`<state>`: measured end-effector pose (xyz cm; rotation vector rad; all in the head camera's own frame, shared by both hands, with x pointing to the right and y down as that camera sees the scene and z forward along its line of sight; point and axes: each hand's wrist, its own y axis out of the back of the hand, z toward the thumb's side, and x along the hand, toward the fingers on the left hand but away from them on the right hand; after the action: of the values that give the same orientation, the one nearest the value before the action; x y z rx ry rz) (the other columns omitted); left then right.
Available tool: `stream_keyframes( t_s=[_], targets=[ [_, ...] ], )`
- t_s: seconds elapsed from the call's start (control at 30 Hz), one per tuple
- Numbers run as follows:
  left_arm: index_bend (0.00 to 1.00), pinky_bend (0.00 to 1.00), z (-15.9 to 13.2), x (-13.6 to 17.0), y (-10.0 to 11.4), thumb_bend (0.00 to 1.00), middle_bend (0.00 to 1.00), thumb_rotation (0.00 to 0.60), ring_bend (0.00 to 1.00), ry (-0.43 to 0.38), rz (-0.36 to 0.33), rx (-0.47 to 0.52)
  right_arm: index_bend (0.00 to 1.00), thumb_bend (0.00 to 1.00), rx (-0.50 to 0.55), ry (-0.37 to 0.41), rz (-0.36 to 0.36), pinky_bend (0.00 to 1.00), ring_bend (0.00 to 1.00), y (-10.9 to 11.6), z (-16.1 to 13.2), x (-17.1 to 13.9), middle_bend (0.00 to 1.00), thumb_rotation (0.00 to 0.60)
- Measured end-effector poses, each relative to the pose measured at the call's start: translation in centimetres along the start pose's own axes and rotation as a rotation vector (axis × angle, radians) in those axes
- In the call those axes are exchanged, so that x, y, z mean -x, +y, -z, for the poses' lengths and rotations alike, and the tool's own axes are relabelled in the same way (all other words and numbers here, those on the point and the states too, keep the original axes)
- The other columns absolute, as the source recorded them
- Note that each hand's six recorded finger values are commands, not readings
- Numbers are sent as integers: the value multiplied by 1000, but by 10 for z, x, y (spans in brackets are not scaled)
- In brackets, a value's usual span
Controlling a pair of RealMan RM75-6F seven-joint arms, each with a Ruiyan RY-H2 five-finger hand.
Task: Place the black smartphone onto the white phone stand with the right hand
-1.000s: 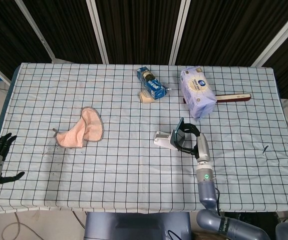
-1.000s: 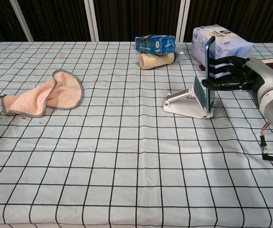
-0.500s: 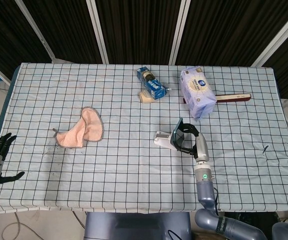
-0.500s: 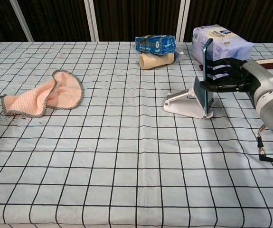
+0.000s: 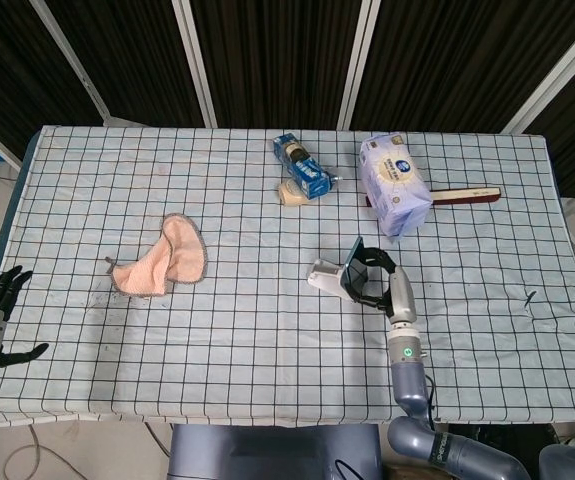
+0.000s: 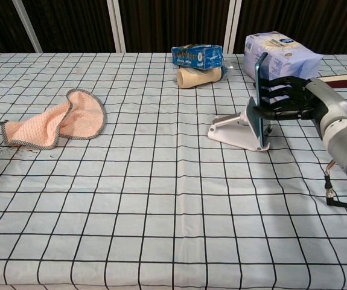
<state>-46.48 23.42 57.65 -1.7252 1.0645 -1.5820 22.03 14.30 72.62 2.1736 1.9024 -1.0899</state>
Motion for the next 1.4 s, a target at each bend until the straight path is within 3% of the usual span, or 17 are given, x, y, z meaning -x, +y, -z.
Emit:
stream_keyframes(
  t_s=[0.33, 0.67, 1.1, 1.4],
  targets=[
    [0, 0, 0, 0, 0, 0, 0, 600, 0, 2, 1, 0, 594, 566, -14, 4, -17, 165, 347, -2, 1, 0, 429, 600],
    [0, 0, 0, 0, 1, 0, 0, 600, 0, 2, 0, 2, 571, 526, -18, -3, -10, 164, 327, -3, 2, 3, 411, 600],
    [0, 0, 0, 0, 1, 0, 0, 600, 0, 3, -1, 2, 434, 167, -34, 1, -43, 148, 223, -8, 1, 1, 298, 600],
    [0, 0, 0, 0, 1, 0, 0, 600, 0, 3, -2, 1, 279, 46, -44, 7, -65, 146, 134, -11, -1, 0, 178, 600]
  ],
)
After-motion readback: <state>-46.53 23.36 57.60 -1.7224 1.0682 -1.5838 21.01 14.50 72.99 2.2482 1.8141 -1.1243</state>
